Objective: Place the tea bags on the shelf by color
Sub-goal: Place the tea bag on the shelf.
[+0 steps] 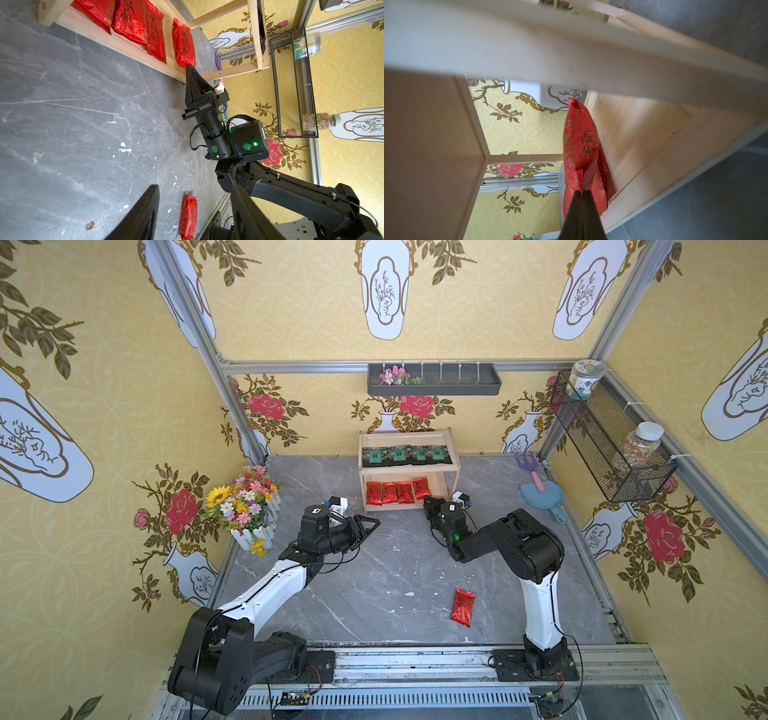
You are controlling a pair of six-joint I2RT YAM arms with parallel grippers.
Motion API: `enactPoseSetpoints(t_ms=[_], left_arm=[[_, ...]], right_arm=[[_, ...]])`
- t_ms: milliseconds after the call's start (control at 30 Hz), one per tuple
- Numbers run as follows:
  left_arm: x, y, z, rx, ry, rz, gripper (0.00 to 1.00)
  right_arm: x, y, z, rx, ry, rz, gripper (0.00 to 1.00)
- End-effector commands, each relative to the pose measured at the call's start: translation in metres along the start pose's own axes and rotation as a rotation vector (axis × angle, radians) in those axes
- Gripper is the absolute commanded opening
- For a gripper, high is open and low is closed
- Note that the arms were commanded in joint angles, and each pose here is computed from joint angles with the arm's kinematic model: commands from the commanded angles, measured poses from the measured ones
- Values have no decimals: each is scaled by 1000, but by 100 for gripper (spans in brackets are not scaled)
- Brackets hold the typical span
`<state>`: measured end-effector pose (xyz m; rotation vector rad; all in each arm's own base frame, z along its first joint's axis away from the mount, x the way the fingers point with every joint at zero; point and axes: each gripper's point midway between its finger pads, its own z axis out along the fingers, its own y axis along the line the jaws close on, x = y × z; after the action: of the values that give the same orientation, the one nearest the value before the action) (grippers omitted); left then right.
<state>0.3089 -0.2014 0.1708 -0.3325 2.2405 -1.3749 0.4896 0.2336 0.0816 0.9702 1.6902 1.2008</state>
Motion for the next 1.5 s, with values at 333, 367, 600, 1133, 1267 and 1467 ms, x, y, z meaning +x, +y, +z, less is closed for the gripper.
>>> enactPoseSetpoints(t_ms=[333,367,600,1133,1267,1467], left_arm=[[0,2,0,6,5,12,60],[0,2,0,6,5,12,60],[1,4,2,2,11,7,60],[-1,6,2,-2,7,7,60],[-1,6,2,-2,7,7,60],[-2,6,3,-3,8,6,60]], right_arm=[[3,-1,9,-20,15,26,0],[4,-1,9,-18,18,25,0],[5,-6,12,-10,23,27,2],[7,-15,20,4,48,48,10],[7,-19,22,10,61,56,12],[7,-27,24,14,80,75,18]])
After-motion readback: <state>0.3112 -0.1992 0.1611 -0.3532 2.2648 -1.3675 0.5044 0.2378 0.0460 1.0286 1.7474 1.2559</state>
